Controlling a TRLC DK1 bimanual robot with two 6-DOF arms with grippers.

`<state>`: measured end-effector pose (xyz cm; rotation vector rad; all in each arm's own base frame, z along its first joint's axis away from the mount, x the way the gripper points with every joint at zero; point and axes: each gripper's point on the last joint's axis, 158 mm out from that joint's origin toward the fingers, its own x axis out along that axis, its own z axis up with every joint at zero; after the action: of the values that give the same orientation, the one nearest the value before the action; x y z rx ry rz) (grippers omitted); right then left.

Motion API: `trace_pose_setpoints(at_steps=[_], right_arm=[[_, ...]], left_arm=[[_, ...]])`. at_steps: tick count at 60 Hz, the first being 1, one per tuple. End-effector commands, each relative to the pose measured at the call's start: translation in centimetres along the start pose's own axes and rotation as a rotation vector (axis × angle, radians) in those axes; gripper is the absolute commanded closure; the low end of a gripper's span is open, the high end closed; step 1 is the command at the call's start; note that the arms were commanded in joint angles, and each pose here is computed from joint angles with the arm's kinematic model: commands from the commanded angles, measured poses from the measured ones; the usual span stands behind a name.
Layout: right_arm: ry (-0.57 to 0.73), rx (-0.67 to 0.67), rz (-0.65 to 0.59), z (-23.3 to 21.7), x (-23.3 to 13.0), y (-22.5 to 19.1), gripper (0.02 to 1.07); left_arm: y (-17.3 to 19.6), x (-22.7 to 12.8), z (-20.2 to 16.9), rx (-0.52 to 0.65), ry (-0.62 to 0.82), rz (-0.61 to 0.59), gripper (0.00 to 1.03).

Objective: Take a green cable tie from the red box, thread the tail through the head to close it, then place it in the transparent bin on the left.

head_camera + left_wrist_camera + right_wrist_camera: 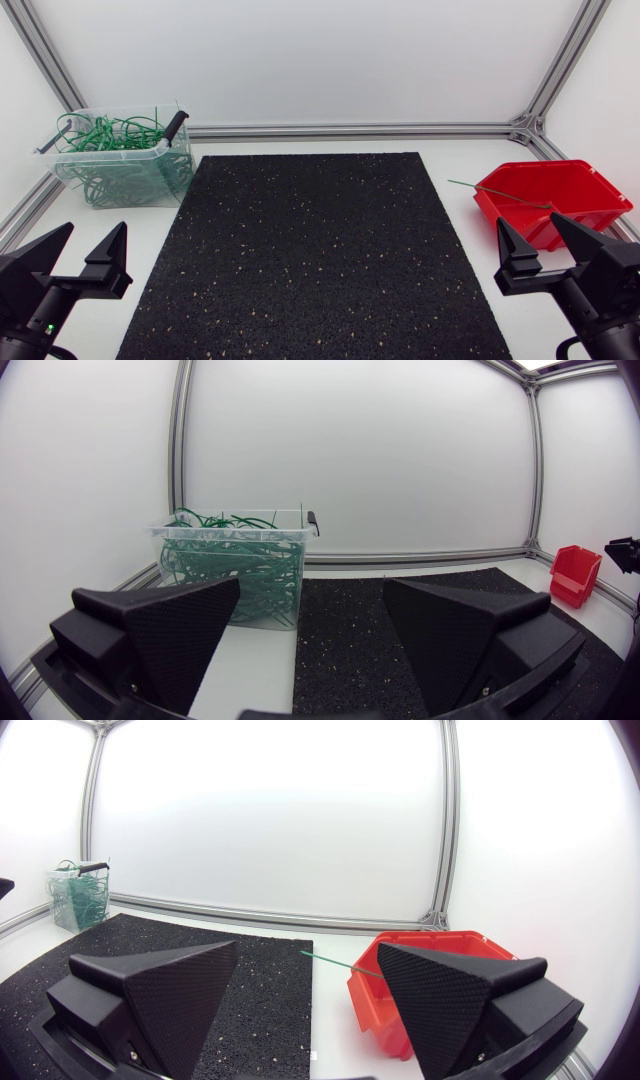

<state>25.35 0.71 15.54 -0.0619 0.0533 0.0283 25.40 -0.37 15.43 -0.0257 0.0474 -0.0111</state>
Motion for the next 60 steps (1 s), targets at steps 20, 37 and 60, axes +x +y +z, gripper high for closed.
trace_pose_setpoints(at_steps=[20, 37, 60], right_arm=[[-0.004, -0.006, 0.018, -0.5, 0.1, 0.5, 0.05], [-0.04, -0.005, 0.004, 0.9, -0.1, 0.1, 0.05], [-0.114, -0.004, -0.016, 7.4, -1.6, -0.6, 0.05]], left_arm=[[0.2, 0.1, -2.3, 0.0, 0.054, 0.011, 0.03], [0.2, 0.1, -2.3, 0.0, 0.054, 0.01, 0.03], [0.2, 0.1, -2.4, 0.0, 0.056, 0.008, 0.03]])
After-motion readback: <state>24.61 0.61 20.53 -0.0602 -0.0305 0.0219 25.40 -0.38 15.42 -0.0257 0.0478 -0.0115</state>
